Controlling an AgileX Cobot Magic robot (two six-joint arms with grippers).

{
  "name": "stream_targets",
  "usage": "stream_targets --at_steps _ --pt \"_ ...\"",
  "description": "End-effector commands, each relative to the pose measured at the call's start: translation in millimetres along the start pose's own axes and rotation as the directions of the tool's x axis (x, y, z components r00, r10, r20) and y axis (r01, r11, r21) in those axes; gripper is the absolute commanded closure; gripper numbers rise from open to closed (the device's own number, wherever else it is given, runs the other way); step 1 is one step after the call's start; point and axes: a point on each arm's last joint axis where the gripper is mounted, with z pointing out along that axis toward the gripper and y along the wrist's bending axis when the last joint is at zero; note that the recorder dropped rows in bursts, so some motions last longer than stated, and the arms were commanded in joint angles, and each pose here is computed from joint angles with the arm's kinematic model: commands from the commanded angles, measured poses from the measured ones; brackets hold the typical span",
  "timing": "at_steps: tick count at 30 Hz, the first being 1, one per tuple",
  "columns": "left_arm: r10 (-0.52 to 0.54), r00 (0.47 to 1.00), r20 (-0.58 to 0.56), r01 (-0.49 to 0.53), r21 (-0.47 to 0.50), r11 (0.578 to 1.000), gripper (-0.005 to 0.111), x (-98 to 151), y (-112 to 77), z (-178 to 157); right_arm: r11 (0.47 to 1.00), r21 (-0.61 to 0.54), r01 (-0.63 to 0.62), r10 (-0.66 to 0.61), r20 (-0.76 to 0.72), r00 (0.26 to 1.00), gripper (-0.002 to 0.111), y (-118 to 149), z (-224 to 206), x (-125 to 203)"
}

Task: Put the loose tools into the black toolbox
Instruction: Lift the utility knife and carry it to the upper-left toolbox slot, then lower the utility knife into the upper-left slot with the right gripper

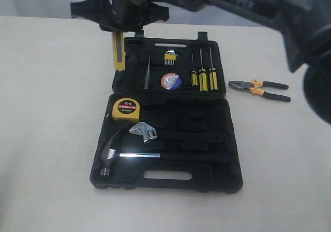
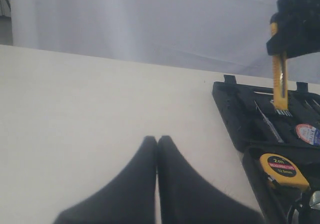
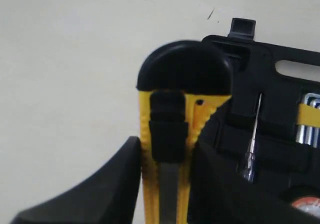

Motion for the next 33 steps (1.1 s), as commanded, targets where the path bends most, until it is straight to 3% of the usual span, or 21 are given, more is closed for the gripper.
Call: stream_targets --at_steps 1,16,33 --pt "0.005 1.0 0.0 -0.005 0.005 1.0 0.107 -1 -0.4 0 0.999 0.044 -0.012 0.009 0.069 0.998 0.109 2 25 -1" --pt "0.005 1.0 0.0 -0.005 0.005 1.0 0.107 -1 -0.4 0 0.992 0.122 0.013 -0.018 0.044 0.999 0.109 -1 79 23" --pt "0.005 1.0 0.0 -0.005 0.005 1.0 0.107 -1 -0.4 0 0.989 0.148 0.03 -0.03 -0.003 1.0 0.105 -4 101 41"
